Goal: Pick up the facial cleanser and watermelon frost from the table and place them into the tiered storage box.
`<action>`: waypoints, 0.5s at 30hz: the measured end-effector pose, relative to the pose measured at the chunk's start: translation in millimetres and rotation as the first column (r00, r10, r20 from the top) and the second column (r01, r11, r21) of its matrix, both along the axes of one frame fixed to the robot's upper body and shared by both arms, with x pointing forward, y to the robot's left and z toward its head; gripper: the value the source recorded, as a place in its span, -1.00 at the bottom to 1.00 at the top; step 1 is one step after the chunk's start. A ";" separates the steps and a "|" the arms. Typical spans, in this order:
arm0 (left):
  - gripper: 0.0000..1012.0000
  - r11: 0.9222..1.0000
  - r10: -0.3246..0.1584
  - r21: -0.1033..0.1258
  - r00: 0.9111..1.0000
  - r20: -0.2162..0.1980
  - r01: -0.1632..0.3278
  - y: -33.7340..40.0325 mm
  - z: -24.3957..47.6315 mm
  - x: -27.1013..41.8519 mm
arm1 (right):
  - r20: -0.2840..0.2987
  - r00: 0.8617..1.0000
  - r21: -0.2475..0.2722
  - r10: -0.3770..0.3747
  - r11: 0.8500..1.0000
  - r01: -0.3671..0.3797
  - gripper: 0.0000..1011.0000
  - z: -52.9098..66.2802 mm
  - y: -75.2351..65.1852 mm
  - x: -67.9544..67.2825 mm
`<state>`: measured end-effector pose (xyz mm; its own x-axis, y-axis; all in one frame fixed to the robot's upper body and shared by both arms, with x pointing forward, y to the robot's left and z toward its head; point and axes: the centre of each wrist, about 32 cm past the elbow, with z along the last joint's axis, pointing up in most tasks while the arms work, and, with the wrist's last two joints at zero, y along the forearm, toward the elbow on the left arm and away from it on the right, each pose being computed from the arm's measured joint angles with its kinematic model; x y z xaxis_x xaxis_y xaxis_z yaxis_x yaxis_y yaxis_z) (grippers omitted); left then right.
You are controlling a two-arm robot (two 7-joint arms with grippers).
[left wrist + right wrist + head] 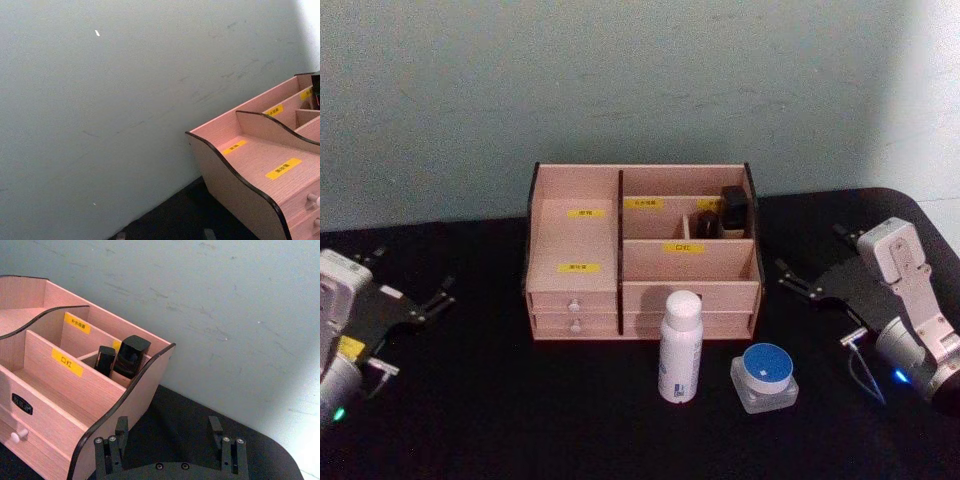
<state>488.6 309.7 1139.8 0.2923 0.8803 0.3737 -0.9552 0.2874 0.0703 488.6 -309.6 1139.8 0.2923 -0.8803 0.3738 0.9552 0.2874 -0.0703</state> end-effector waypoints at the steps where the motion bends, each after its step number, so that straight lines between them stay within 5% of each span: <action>1: 0.98 1.000 0.000 0.000 1.000 0.000 0.000 0.0 0.0 0.0 | 0.000 1.000 0.000 0.000 1.000 0.000 0.98 0.0 0.0 0.0; 15: 0.98 1.000 0.000 0.000 1.000 0.000 0.000 0.0 0.0 0.0 | 0.000 1.000 0.000 0.000 1.000 0.000 0.98 0.0 0.0 0.0</action>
<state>488.6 309.7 1139.8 0.2923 0.8803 0.3737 -0.9552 0.2873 0.0703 488.6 -309.7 1139.8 0.2923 -0.8803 0.3738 0.9553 0.2873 -0.0703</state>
